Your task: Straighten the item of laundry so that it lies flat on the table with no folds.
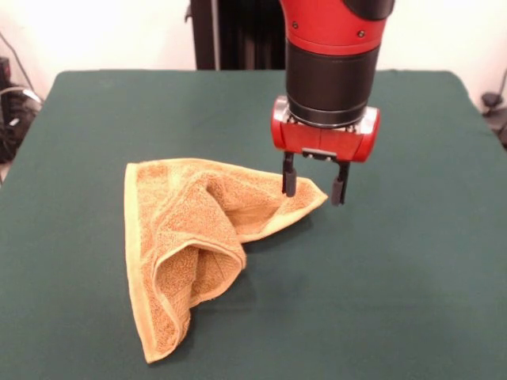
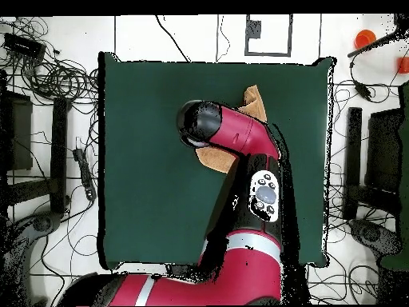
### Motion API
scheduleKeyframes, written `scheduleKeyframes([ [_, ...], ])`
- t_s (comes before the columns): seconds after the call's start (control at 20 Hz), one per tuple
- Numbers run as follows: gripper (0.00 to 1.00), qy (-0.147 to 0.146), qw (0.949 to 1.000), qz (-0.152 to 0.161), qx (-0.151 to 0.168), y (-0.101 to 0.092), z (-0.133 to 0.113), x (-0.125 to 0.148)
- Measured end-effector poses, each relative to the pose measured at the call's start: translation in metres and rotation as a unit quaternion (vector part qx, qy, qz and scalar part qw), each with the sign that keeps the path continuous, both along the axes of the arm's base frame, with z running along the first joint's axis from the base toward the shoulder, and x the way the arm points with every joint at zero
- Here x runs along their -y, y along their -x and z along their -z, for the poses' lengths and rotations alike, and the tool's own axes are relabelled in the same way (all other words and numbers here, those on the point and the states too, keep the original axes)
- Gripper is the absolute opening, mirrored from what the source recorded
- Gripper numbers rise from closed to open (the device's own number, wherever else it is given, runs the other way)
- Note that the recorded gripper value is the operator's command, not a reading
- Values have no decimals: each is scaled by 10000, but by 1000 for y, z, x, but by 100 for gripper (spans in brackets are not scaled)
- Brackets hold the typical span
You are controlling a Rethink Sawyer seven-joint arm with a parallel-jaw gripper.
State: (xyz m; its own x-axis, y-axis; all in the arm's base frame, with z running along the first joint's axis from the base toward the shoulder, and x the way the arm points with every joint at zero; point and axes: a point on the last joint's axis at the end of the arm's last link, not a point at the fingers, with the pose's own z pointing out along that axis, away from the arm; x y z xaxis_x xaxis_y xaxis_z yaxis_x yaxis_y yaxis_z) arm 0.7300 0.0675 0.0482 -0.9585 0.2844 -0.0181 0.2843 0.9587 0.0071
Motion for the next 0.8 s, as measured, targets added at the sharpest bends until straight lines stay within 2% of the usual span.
scheduleKeyframes([
  [0.4,100,48,9999,7,122,-1,2,1],
  [0.8,100,47,10000,18,77,4,5,2],
])
